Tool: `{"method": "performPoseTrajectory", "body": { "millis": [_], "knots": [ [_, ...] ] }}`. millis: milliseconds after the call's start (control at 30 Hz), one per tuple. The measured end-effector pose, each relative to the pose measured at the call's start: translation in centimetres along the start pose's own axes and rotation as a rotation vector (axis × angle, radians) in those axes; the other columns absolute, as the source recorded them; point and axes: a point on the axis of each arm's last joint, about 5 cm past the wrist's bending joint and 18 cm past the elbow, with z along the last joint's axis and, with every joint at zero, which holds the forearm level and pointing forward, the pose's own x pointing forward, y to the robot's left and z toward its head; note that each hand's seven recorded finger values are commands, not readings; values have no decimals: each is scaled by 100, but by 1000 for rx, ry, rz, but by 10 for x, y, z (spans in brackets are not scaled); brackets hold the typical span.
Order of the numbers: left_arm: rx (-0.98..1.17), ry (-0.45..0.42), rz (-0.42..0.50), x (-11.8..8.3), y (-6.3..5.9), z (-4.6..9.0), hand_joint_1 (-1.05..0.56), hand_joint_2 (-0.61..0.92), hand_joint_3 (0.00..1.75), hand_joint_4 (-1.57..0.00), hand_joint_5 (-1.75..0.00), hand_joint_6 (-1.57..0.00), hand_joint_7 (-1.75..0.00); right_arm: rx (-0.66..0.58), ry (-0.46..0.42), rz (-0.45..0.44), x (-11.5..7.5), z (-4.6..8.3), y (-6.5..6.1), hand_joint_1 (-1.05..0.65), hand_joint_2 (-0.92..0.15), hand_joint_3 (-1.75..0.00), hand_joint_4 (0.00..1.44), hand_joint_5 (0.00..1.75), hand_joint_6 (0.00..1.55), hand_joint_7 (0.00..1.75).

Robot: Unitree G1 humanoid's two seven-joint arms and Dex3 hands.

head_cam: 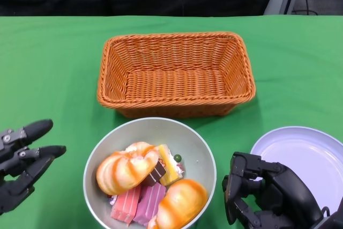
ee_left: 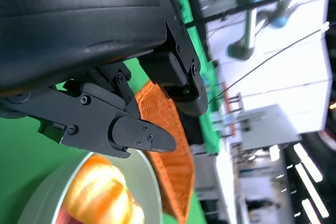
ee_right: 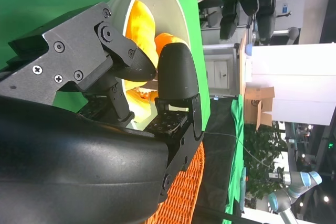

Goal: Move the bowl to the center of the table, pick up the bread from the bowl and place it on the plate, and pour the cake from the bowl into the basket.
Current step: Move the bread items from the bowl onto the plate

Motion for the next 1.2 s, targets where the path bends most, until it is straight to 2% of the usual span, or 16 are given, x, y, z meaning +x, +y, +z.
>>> {"method": "performPoseTrajectory", "body": {
  "millis": [33,100,133,200,467,733,800,933,967,1033,1100,1133,1200],
  "knots": [
    [-3,-9,7,-1,-1,-2,-9,92,35,-80,-94,-111,-30,-1,1,-1,0,0,0,-5,-59,-115,76,175,64,151],
    [-7,-22,16,-3,-3,-4,-7,92,39,-79,-101,-102,-53,-3,4,-5,-1,0,-1,-5,-59,-114,76,175,64,150],
    [-8,-27,19,-4,-4,-5,-5,92,43,-80,-110,-96,-70,-4,4,-8,-2,0,-1,-4,-58,-116,77,175,65,149],
    [-10,-34,24,-5,-5,-6,-3,92,46,-80,-116,-91,-82,-5,4,-13,-3,0,-2,-4,-56,-118,77,175,66,148],
    [-18,-51,32,-8,-12,-10,-1,90,52,-77,-134,-84,-98,-6,2,-27,-8,1,-1,0,-58,-118,76,175,67,142],
    [-28,-30,39,-14,-14,-12,-2,89,53,-74,-140,-82,-103,-46,-37,-22,-10,3,0,-3,-56,-110,81,162,71,126],
    [-29,-31,38,-14,-14,-12,-3,89,52,-74,-140,-81,-103,-55,-41,-20,-10,4,-1,-9,-56,-97,77,151,72,111],
    [-20,-35,39,-13,-16,-11,-3,88,52,-75,-140,-81,-107,-140,-68,-1,-9,15,-3,-18,-59,-77,74,139,74,92],
    [-19,-36,41,-13,-16,-11,-3,87,53,-75,-140,-80,-107,-167,-74,3,-9,19,-4,-21,-66,-59,71,139,76,83],
    [-21,-37,44,-13,-17,-11,-3,87,53,-74,-140,-80,-107,-202,-85,10,-9,25,-5,-22,-72,-45,68,139,77,77],
    [-22,-38,47,-13,-18,-11,-4,87,53,-75,-140,-80,-107,-220,-90,17,-10,30,-5,-27,-82,-22,64,126,77,68],
    [-22,-39,47,-13,-18,-11,-4,87,52,-75,-140,-80,-107,-228,-92,21,-10,33,-6,-27,-83,-19,64,125,77,67],
    [-22,-40,50,-13,-19,-11,-4,87,53,-75,-141,-80,-109,-246,-94,29,-11,39,-6,-30,-87,-10,63,111,71,61]
  ]
}}
